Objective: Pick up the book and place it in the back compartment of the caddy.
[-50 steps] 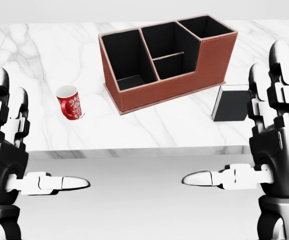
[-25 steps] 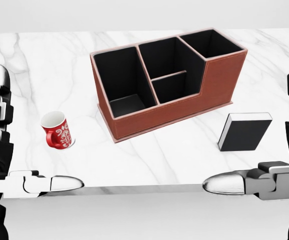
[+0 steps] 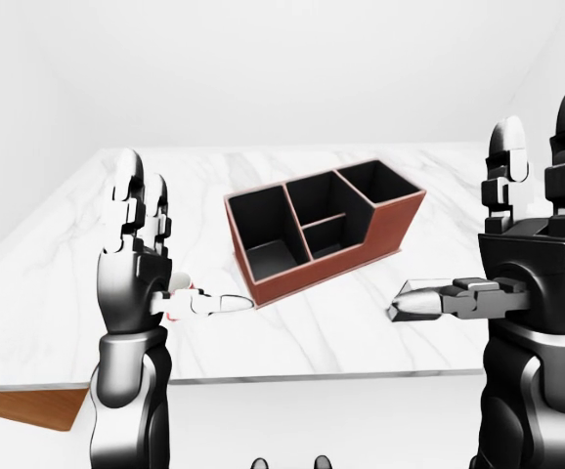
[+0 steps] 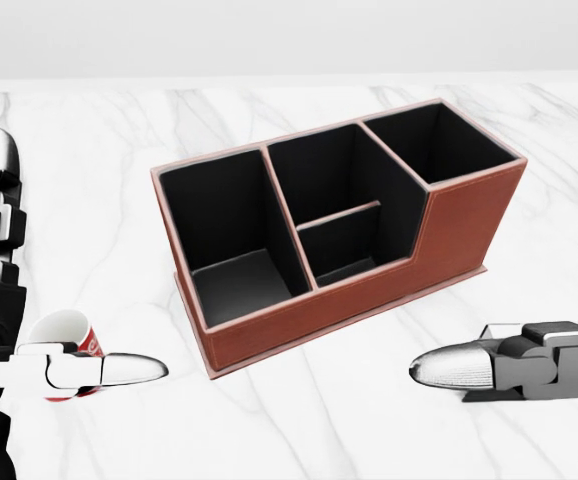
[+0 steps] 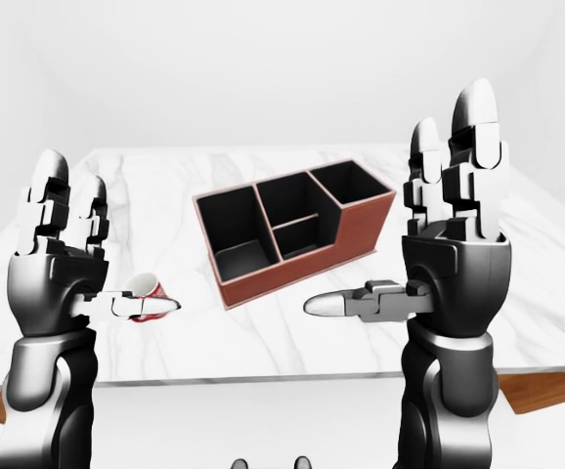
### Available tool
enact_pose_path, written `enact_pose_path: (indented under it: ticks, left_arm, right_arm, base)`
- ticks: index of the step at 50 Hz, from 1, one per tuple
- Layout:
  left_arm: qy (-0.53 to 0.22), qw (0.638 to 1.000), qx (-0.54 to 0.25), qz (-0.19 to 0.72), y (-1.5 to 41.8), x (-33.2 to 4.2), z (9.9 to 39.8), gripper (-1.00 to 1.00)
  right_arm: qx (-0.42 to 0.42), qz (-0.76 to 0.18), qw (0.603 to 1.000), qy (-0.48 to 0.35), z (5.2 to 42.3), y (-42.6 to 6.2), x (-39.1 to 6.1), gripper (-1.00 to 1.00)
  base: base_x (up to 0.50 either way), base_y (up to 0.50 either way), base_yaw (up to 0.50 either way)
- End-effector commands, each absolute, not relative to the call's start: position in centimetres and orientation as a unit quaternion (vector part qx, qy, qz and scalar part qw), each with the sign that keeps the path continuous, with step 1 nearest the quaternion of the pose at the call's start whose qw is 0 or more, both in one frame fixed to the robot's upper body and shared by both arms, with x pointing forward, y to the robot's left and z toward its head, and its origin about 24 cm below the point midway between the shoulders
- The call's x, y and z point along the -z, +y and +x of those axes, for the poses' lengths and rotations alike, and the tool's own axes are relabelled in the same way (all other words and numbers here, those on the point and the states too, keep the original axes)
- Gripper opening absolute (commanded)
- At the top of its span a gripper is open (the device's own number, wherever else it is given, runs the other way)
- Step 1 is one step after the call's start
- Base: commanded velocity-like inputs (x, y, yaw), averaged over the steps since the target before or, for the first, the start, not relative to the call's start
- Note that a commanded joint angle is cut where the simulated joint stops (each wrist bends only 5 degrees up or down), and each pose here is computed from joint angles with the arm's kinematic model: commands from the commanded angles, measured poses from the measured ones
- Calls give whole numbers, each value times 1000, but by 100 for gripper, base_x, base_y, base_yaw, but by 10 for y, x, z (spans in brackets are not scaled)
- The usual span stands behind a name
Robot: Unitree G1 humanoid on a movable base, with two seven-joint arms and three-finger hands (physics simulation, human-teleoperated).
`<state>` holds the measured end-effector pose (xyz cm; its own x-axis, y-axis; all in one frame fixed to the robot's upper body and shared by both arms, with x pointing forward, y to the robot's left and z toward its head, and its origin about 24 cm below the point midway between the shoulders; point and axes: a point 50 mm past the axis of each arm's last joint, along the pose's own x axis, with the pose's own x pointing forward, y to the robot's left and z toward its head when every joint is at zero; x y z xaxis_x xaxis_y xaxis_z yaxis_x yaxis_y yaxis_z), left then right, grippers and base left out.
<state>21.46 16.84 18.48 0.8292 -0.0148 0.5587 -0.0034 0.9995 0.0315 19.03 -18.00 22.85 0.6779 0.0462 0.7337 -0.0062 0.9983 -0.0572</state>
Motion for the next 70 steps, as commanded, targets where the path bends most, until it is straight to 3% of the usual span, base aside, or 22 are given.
enact_pose_path:
  ticks: [1,22,70]
  left_arm:
    - [-293,956,2,16,169,-185,215,100]
    - [-295,956,1,15,169,-186,215,100]
    - [-299,954,1,16,170,-188,213,100]
  right_arm:
    - [-14,-31,915,-401,190,-180,-229,100]
    - [-19,-47,918,-394,192,-177,-227,100]
    - [-25,-107,901,-421,182,-167,-237,100]
  base:
    - [50,-5,0]
    - [45,-3,0]
    - [1,0,0]
